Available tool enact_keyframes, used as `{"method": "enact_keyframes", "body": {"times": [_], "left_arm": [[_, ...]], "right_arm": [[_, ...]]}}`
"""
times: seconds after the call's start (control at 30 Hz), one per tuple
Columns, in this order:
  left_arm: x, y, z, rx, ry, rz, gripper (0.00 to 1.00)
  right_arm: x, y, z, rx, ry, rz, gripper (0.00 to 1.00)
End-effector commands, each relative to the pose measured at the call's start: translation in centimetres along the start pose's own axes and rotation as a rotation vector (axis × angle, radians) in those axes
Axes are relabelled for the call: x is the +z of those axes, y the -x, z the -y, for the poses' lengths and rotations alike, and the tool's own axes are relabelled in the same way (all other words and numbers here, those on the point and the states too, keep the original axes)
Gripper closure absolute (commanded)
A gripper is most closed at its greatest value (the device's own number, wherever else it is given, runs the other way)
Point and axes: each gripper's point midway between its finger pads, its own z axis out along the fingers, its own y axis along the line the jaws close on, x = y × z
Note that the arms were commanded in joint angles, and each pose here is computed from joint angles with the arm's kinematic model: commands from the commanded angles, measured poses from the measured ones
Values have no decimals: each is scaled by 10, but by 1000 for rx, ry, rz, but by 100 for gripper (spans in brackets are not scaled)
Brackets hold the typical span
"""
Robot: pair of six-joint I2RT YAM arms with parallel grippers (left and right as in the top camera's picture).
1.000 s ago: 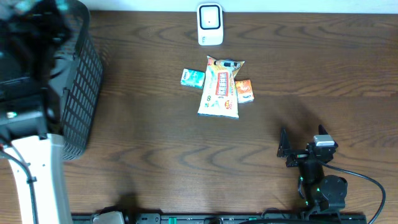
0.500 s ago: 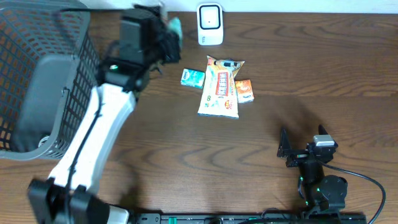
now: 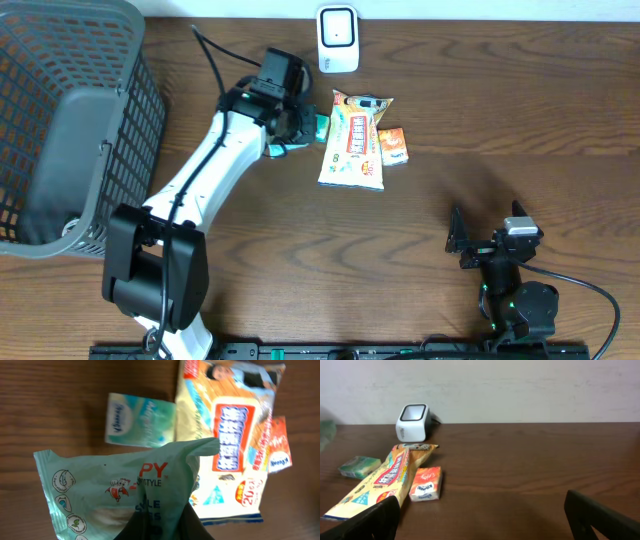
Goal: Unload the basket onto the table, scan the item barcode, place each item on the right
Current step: 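Carry the wipes pack to the scanner and release it beside the bag, then move the left gripper into the basket over the dark green Zam-Buk tin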
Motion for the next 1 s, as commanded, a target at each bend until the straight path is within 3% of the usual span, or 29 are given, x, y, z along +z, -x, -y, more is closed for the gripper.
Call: {"method": "enact_keyframes", "body": {"times": [0.0,0.03,0.07,0.37,0.53,0.67,0.7,0.8,0.87,0.97], "left_arm": [[4,-3,8,35,5,-10,82],[6,-5,9,37,5,-15,70],[6,-5,9,37,5,-16,64],[-6,14,2,16,2,39,60],[-69,67,-5,-1,-20,228,55],[-148,110,-23,2,-16,445,47],[-189,126,-42,-23,16,564,44],[-252,139,-89,-100,134,736,38],[-287,137,-130,-178,258,815,35],[-323,119,-202,-394,461,883,22]], "right_arm": [[0,-2,3,-1,-14,-5,1],[0,-2,3,-1,-14,-5,1],[0,-2,3,-1,-14,-5,1],[0,-2,3,-1,-14,-5,1],[0,-2,3,-1,-14,-5,1],[0,-2,3,-1,-14,-5,1],[0,-2,3,-1,-14,-5,1],[0,-2,3,-1,-14,-5,1],[0,-2,3,-1,-14,-5,1],[0,-2,3,-1,-14,-5,1]]}}
